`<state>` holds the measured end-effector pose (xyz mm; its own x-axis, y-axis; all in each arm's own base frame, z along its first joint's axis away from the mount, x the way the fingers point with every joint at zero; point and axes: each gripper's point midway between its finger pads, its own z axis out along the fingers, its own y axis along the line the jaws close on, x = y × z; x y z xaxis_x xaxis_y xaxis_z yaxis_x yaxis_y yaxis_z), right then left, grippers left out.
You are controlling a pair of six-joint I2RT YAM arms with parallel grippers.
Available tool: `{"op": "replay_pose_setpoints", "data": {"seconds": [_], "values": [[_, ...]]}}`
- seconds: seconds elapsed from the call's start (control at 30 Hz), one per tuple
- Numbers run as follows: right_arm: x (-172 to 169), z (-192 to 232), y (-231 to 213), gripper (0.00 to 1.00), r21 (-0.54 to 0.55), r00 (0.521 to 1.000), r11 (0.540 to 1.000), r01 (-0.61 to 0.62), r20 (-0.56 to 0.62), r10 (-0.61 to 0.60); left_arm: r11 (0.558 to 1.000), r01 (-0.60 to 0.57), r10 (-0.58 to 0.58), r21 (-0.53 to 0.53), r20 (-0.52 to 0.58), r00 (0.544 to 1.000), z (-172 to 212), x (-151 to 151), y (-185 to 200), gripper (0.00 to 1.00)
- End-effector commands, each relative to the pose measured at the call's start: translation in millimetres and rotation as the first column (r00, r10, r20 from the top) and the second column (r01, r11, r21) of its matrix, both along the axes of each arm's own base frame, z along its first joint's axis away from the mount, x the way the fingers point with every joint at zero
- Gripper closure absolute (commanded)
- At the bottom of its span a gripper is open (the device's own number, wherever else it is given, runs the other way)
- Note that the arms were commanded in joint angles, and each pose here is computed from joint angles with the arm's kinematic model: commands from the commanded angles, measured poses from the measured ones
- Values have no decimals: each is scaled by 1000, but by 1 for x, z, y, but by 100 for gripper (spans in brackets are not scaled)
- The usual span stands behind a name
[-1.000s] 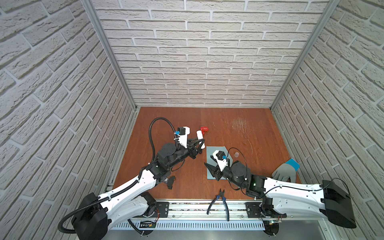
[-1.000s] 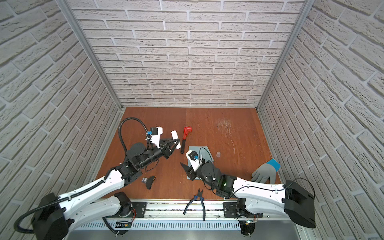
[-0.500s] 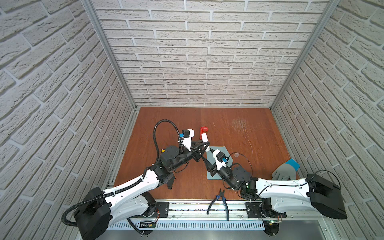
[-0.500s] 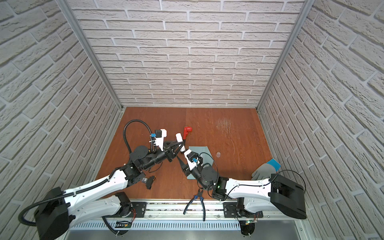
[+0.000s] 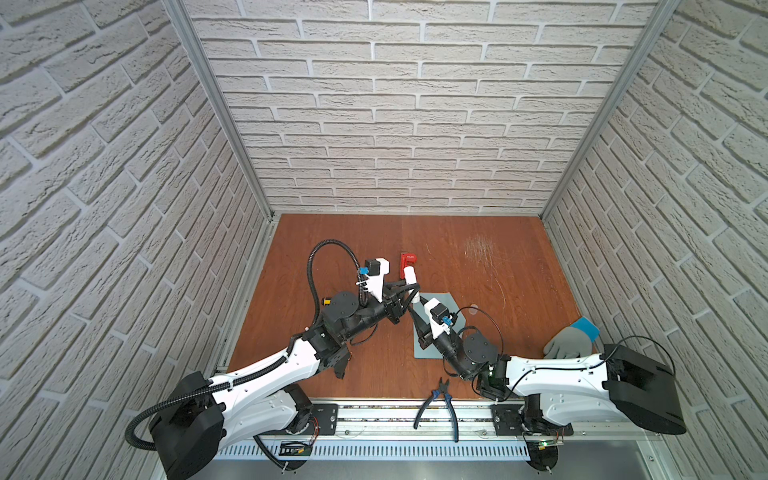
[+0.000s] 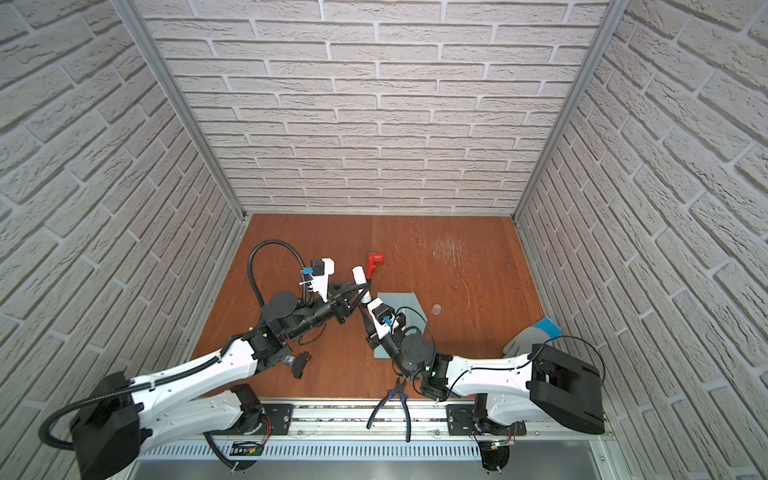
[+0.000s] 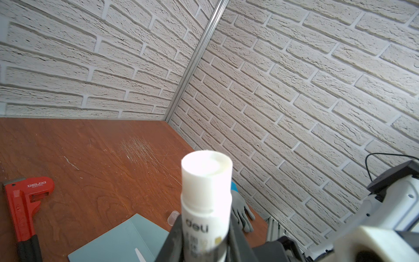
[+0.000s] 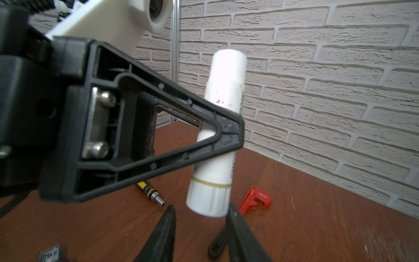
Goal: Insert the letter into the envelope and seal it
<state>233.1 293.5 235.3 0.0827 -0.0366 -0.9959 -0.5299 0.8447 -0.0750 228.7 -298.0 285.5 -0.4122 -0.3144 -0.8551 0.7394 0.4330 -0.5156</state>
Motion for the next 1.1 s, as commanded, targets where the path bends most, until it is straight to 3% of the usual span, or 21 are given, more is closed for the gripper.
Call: {"op": "replay_pose_setpoints", "data": {"seconds": [0.0,0.53,0.7,1.07], "values": [[-3,23,3,57,78,999,997,-8,37,5,999,6,-4,-46,57,998,13,-4,0,100],[-1,25,2,68,111,999,994,11,43,-16,998,50,-50,-35,23,999,2,-9,-9,100],[-2,28,-1,78,124,999,992,14,36,-18,997,68,-68,-30,12,998,-4,-12,-11,100],[-17,32,-3,94,155,989,985,-76,-114,94,979,202,-201,-35,30,979,-6,-37,-17,100]]}}
